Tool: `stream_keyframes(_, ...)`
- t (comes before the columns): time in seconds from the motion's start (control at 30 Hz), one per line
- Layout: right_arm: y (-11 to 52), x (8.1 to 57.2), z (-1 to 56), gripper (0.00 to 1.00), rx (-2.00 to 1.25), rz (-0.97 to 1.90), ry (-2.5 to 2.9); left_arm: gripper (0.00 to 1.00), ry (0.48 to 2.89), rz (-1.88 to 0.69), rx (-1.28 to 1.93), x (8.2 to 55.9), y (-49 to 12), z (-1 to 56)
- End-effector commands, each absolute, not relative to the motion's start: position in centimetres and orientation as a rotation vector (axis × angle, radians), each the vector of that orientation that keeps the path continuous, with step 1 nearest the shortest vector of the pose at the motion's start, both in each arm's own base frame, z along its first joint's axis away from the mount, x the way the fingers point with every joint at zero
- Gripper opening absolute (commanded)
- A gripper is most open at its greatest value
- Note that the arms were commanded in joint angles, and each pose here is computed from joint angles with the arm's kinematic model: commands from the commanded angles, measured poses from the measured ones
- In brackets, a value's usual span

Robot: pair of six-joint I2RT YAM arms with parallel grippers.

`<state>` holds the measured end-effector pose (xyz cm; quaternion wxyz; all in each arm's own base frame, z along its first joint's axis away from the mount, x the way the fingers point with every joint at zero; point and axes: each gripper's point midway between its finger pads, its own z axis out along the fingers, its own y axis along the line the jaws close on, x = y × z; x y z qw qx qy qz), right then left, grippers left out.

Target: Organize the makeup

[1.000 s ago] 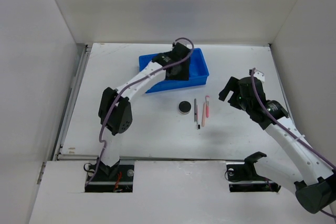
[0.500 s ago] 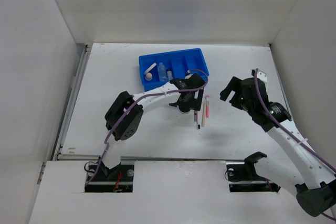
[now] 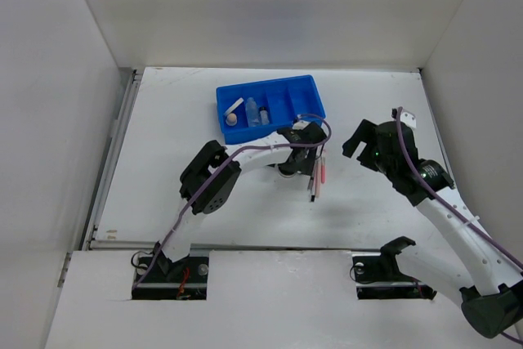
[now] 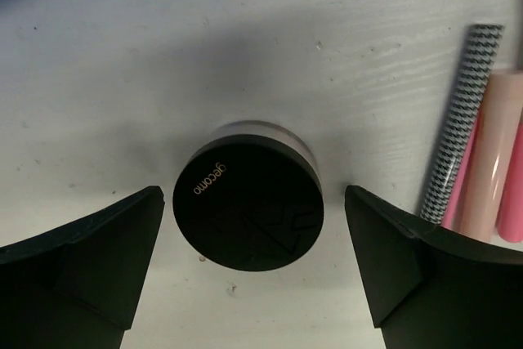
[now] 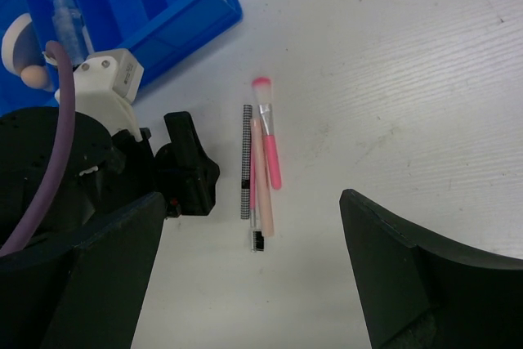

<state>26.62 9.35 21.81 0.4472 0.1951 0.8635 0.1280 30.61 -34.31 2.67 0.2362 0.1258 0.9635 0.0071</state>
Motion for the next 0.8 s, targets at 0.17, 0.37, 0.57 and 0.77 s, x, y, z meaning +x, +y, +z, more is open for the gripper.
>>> stream_keyframes(0.17,9.1,26.6,22.0,0.94,0.484,0.308,2.128,0.81,2.621,0.004,0.222,33.2,-33.1,3.5)
stream_keyframes(0.37,9.2,26.8,21.9,0.94,0.484,0.308,2.128,0.63,2.637,0.005,0.229,32.9,-33.0,3.7)
stream_keyframes(0.57,9.5,27.1,21.5,0.94,0.479,0.310,2.142,0.55,2.644,0.031,0.218,32.4,-32.1,4.9)
stream_keyframes(0.77,9.8,27.2,21.7,0.94,0.475,0.325,2.138,0.82,2.652,0.016,0.219,31.8,-32.4,4.9)
